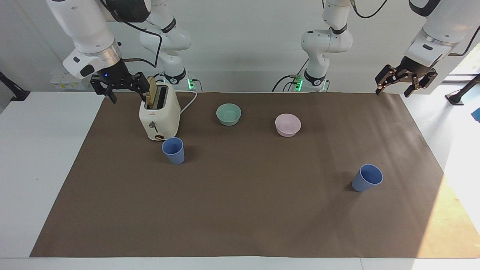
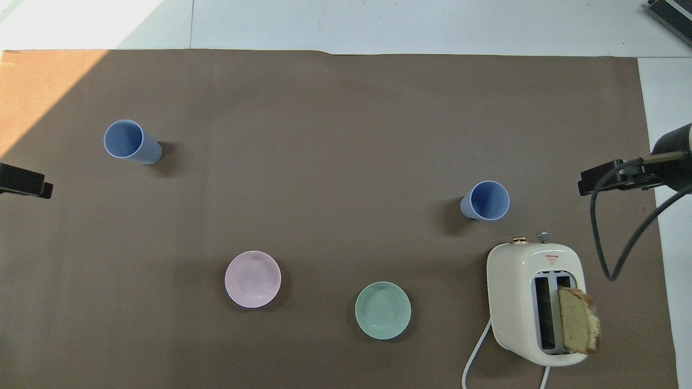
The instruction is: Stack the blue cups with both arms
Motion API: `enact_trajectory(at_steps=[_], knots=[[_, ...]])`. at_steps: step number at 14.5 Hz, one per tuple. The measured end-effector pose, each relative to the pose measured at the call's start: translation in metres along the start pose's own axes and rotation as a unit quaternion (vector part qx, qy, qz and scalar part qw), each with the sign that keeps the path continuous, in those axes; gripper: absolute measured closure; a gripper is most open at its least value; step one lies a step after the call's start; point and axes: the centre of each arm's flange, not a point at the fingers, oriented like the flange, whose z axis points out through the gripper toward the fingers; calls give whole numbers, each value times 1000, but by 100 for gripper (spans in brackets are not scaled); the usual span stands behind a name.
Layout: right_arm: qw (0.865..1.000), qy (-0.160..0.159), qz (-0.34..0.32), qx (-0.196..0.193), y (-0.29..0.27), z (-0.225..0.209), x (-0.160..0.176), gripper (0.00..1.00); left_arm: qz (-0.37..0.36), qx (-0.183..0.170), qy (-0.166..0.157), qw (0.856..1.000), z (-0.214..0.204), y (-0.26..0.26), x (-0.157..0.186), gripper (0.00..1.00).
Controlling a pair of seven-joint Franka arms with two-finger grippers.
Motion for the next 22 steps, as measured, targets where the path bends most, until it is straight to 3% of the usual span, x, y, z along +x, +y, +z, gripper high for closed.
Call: enact_trajectory(at_steps=[22], knots=[[1000,1,1,0,1,0,0,0,-3,0,1,1000,-1,-3,-2,0]])
